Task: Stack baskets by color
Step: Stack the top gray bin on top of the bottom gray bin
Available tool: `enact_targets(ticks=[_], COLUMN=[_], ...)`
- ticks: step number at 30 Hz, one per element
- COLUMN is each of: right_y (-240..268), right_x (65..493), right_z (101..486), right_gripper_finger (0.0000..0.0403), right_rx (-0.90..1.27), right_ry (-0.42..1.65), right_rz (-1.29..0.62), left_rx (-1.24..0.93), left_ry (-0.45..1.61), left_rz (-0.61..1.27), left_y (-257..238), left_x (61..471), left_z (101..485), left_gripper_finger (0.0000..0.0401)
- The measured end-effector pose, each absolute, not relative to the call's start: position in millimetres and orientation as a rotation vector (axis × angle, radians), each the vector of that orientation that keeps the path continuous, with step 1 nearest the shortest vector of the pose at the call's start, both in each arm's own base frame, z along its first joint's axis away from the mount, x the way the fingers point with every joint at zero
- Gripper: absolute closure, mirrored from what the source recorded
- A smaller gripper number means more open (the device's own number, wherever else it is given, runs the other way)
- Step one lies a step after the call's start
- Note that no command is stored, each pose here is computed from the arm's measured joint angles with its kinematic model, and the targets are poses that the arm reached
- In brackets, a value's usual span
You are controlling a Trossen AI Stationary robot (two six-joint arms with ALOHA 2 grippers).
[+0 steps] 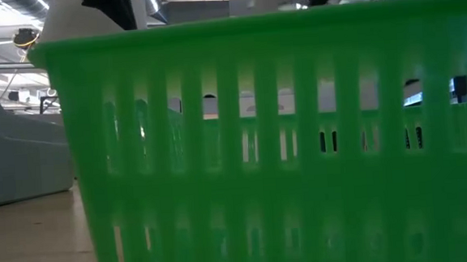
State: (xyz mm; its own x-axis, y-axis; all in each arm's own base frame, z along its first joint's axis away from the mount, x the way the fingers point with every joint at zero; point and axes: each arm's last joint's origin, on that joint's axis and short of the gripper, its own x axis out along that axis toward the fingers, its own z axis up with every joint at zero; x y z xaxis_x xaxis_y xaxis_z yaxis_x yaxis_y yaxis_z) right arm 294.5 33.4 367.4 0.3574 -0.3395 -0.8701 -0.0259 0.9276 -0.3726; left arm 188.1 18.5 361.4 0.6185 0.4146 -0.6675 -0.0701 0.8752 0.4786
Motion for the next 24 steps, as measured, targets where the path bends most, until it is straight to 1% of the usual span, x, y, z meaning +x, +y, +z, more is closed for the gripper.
enact_targets(ticks=[4,7,11,15,18,24], right_y=[59,72,80,82,83,84], right_x=[309,318,329,333,332,333], right_z=[360,349,329,314,307,318], right_gripper_finger=[0.0403,0.0403,0.0403,0.0403,0.0403,0.0403], right_rx=[-0.433,-0.489,-0.487,-0.445,-0.434,-0.406], right_ry=[1.134,1.148,1.23,1.324,1.404,1.538], right_rz=[-0.097,-0.03,0.002,0.04,0.078,0.078], left_rx=[0.541,0.675,0.826,0.883,0.899,0.965], left_ry=[0.832,0.777,0.645,0.556,0.554,0.577], left_rz=[0.236,0.105,-0.06,-0.103,-0.134,-0.194], left_y=[16,10,-3,-15,-22,-33], left_x=[192,196,202,213,222,249], left_z=[365,368,375,378,374,357], left_gripper_finger=[0.0338,0.0338,0.0338,0.0338,0.0338,0.0338])
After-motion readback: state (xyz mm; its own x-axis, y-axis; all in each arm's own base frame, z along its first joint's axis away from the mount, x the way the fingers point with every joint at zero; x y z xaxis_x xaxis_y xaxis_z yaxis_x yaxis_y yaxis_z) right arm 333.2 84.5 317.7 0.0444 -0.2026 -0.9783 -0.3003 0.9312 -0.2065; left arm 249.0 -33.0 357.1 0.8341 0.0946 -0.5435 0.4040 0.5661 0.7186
